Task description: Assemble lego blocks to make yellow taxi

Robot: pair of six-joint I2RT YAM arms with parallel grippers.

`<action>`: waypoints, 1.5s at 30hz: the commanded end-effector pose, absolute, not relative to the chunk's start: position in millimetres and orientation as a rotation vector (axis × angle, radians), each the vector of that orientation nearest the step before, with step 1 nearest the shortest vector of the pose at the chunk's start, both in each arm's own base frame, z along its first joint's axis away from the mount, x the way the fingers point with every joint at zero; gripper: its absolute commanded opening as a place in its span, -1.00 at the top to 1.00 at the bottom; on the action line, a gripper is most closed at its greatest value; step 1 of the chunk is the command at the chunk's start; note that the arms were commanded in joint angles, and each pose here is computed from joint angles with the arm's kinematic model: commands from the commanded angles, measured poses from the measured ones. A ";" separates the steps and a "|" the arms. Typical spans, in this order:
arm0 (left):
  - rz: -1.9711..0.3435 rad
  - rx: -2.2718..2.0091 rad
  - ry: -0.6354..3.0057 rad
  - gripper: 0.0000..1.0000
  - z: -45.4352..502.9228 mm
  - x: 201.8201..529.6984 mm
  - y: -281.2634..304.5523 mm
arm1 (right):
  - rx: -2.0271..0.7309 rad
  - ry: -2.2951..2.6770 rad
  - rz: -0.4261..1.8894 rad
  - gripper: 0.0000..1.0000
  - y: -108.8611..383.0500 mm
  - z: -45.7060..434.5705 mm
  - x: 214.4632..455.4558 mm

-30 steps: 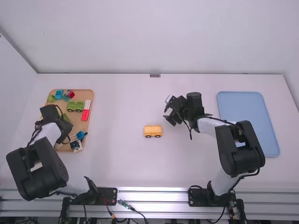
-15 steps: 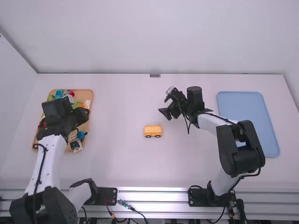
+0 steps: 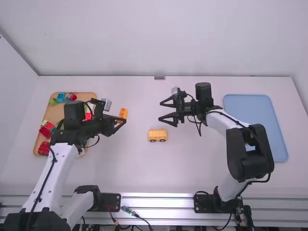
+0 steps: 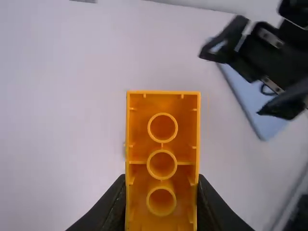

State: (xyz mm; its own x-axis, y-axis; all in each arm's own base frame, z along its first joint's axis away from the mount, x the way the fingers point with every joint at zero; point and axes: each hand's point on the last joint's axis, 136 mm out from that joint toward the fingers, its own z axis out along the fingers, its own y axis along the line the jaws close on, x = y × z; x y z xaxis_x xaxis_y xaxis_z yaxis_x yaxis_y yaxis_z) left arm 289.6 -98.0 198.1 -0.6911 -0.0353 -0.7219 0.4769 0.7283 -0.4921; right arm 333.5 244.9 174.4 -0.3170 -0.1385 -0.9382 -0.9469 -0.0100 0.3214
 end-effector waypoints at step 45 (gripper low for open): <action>-1.282 1.071 2.076 0.96 187.7 285.8 -190.7 | -1.256 1.402 1.725 -0.98 267.7 204.9 279.4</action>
